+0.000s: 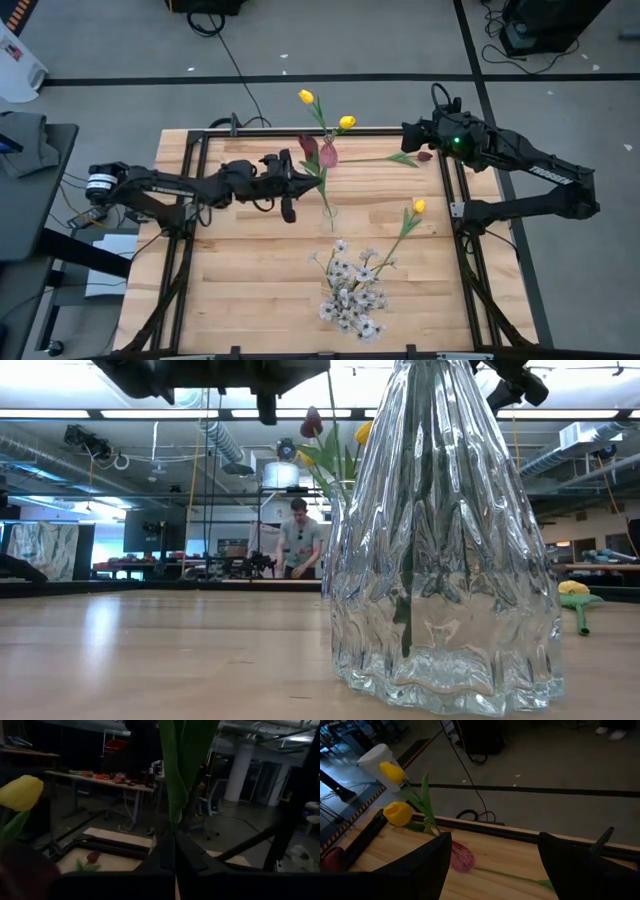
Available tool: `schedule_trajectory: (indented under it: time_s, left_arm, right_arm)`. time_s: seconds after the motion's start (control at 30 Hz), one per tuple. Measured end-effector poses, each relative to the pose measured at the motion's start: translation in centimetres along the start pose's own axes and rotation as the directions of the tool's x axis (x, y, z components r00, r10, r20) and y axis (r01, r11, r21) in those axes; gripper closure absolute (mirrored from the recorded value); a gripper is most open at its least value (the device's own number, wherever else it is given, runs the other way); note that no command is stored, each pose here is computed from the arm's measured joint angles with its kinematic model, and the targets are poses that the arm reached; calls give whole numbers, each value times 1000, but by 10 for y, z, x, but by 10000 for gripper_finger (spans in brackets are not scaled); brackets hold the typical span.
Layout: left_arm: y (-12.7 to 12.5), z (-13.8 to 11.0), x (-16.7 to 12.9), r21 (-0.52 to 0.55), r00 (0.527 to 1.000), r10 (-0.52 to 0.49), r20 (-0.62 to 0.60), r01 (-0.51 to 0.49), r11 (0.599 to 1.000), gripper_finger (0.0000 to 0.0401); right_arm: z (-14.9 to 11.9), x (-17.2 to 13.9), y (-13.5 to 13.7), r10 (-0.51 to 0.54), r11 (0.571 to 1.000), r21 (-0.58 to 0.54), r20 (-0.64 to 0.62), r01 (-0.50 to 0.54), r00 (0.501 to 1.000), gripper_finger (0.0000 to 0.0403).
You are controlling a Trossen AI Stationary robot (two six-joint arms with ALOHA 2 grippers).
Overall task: Sort flowers into vase by color
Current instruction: Put the left red flower into the top transparent vase
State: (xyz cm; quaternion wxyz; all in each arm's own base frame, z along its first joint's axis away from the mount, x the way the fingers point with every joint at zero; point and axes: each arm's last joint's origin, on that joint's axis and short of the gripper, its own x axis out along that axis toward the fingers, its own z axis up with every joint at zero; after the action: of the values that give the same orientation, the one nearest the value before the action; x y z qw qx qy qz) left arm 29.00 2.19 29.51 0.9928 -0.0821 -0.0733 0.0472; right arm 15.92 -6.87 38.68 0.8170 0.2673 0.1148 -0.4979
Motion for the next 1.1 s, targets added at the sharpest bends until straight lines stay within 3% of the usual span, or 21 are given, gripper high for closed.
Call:
schedule_trajectory:
  time_s: [0.2, 0.63, 1.1]
  left_arm:
    - [1, -8, 8, -21, 1000, -5, 24, 5, 1000, 401]
    - [7, -44, 23, -21, 995, -7, -97, 5, 1000, 401]
    - [9, -60, 22, -17, 975, 16, -223, -20, 1000, 398]
  right_arm:
    - [0, 0, 0, 0, 1000, -3, -6, 0, 1000, 97]
    - [-1, 0, 0, 0, 1000, -13, -7, 0, 1000, 97]
    - [-1, 0, 0, 21, 999, -33, -27, -22, 999, 97]
